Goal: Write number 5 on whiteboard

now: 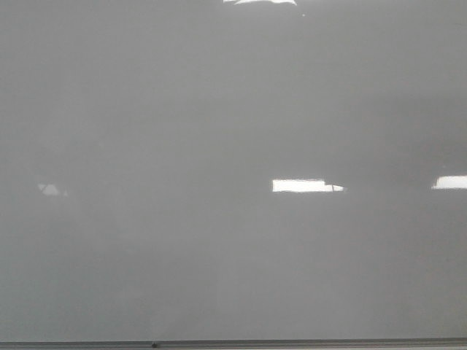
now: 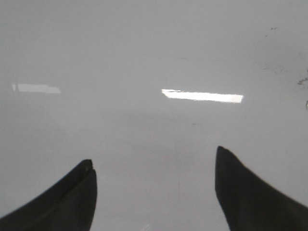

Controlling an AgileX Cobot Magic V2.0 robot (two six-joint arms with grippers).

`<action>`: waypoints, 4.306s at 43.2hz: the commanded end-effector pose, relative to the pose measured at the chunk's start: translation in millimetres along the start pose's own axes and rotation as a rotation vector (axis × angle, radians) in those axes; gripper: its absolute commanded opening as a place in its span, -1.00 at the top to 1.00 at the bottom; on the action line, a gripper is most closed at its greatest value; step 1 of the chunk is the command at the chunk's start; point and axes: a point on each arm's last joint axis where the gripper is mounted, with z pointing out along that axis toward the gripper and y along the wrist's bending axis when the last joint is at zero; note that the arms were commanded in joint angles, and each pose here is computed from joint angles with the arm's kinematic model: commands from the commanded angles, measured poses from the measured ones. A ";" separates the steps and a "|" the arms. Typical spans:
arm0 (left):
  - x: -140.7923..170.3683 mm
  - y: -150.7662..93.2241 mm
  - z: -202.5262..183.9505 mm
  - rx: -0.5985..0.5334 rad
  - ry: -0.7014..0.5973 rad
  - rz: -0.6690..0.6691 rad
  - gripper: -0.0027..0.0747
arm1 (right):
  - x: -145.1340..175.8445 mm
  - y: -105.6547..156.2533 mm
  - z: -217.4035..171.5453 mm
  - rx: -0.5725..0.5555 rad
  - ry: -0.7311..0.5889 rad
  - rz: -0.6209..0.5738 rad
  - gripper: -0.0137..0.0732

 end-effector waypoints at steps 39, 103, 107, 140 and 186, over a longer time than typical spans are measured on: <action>33.6 69.9 178.7 -0.247 0.391 -0.129 -0.78 | -17.5 -0.2 -1.3 0.009 -0.095 0.004 -0.56; 43.5 56.8 191.4 -0.182 0.606 -0.126 0.98 | -17.9 -0.2 -1.3 0.009 -0.100 0.004 -0.56; 25.9 40.7 185.3 -0.124 0.667 -0.099 0.98 | -17.9 -0.2 -1.3 0.009 -0.100 0.004 -0.56; -80.1 -171.7 66.4 1.058 0.733 0.742 0.98 | -17.9 -0.2 -1.3 0.009 -0.100 0.004 -0.56; -74.5 -204.8 15.0 1.246 0.667 0.990 0.98 | -82.2 123.3 42.2 -1.093 0.454 -0.328 -0.57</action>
